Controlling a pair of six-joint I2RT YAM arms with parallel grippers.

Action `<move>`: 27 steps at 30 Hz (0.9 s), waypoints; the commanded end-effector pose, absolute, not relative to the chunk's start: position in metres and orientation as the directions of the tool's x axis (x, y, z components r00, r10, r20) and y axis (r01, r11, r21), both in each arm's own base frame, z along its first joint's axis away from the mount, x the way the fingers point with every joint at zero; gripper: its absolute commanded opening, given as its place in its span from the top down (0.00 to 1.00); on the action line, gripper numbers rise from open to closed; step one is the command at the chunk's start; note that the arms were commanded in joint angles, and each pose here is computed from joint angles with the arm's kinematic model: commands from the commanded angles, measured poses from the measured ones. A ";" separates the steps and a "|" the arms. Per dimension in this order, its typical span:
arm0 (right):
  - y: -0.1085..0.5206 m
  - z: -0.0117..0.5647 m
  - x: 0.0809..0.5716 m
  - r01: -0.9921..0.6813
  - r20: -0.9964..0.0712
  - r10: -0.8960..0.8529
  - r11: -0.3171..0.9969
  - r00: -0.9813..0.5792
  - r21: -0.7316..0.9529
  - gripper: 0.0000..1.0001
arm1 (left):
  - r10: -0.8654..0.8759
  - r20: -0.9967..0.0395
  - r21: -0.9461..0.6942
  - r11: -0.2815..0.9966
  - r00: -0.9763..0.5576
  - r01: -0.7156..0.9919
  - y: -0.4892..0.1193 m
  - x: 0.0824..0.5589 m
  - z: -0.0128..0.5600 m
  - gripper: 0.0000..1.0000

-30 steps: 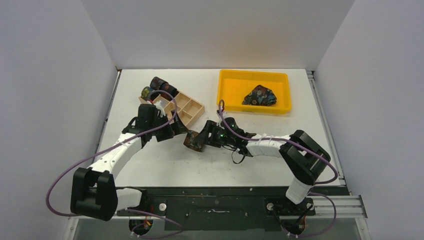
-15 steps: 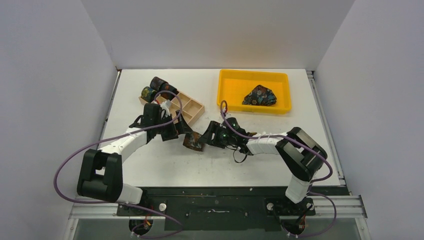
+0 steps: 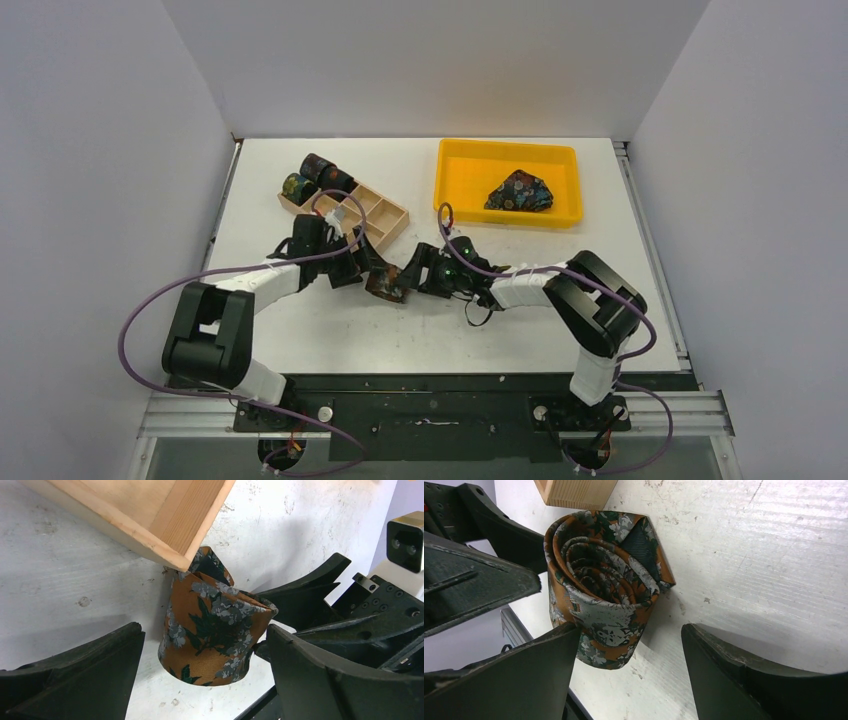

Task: Roll the ties
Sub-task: Roll the tie at the center of the board.

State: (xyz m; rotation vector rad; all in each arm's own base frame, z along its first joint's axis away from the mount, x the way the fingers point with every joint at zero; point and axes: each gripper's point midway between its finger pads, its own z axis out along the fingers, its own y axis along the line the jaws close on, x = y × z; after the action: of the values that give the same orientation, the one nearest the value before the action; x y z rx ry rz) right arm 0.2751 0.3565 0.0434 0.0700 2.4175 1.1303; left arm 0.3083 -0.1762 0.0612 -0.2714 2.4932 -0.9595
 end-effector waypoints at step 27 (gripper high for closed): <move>0.331 -0.012 0.282 -0.125 -0.358 0.185 0.714 -0.915 0.688 0.44 | -0.240 -0.333 -0.651 0.758 -0.912 0.039 -0.186 0.306 0.058 0.13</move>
State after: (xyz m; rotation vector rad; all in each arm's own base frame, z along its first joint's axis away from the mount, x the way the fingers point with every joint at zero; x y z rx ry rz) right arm 0.2899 0.3557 0.0344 0.0416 2.3830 1.2160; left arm 0.2998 -0.1883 0.0499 -0.2493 2.5277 -1.0001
